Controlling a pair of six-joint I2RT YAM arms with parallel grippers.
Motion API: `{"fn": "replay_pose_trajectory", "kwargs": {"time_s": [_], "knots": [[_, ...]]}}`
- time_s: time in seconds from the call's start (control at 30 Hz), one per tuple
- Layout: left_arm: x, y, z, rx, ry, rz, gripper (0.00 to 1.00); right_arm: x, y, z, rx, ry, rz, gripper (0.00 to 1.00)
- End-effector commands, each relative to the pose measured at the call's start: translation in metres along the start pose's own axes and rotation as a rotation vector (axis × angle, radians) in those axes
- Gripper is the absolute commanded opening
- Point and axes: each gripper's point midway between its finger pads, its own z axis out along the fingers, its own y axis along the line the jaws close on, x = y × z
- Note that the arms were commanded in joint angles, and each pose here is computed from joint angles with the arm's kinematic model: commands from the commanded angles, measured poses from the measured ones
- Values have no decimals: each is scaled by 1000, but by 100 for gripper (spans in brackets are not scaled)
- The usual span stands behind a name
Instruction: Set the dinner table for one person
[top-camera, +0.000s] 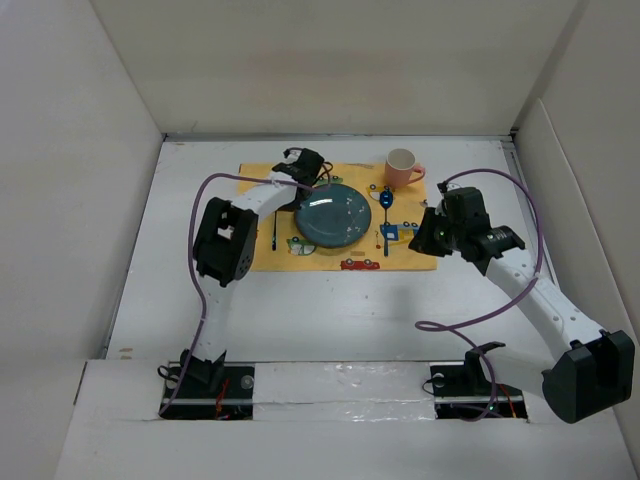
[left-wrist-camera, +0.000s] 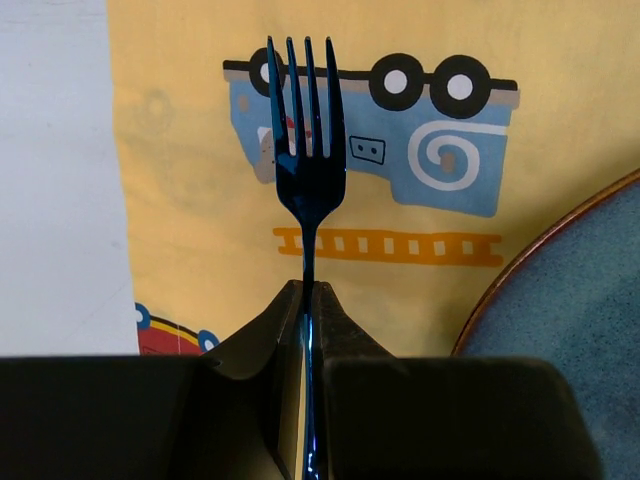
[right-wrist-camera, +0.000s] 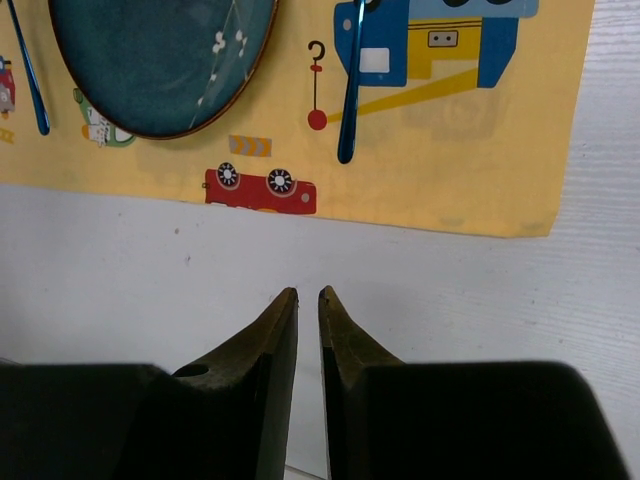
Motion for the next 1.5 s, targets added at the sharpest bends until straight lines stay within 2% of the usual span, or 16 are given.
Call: {"fn": "replay_pose_trajectory", "kwargs": {"time_s": [0.0,0.23,0.4,0.53,0.57,0.67,0.73,0.83,0.97,1.0,1.03,1.07,1.1,1.27,1.37,1.47], "knots": [[-2,-1,2,-14,-10,6,0,-1,-2,-5,9,-16,10,20],[10,2,9,-46,10,18,6,-4,-2,-8,14,-29,6,21],[4,6,2,-50,-9,-5,23,-12,3,-14,2,-43,-10,21],[-8,18,-16,-53,-43,-38,44,-21,8,-18,-8,-62,-16,22],[-19,25,-30,-44,-70,-59,50,-23,10,-18,-11,-68,-17,22],[-46,47,-72,-23,-157,-148,52,-33,17,-21,-30,-90,-19,18],[-69,67,-116,27,-244,-242,51,-48,26,-29,-53,-126,-25,0],[-92,87,-186,192,-357,-376,49,-72,45,-50,-105,-195,-22,0],[-108,126,-277,417,-540,-555,56,-140,99,-130,-257,-430,-38,0],[-107,134,-291,461,-563,-576,60,-153,108,-147,-280,-477,-35,6],[-103,172,-343,507,-693,-648,68,-176,121,-185,-317,-587,-39,17],[-106,173,-346,511,-706,-655,71,-178,119,-185,-306,-601,-34,17],[-105,189,-361,513,-756,-683,75,-195,128,-218,-329,-689,-38,28],[-85,287,-465,523,-1080,-853,82,-241,103,-320,-204,-1060,65,57],[-71,316,-490,486,-1177,-877,84,-246,84,-331,-124,-1142,101,65],[-67,309,-466,424,-1122,-843,87,-240,83,-304,-124,-1064,80,68]]}}
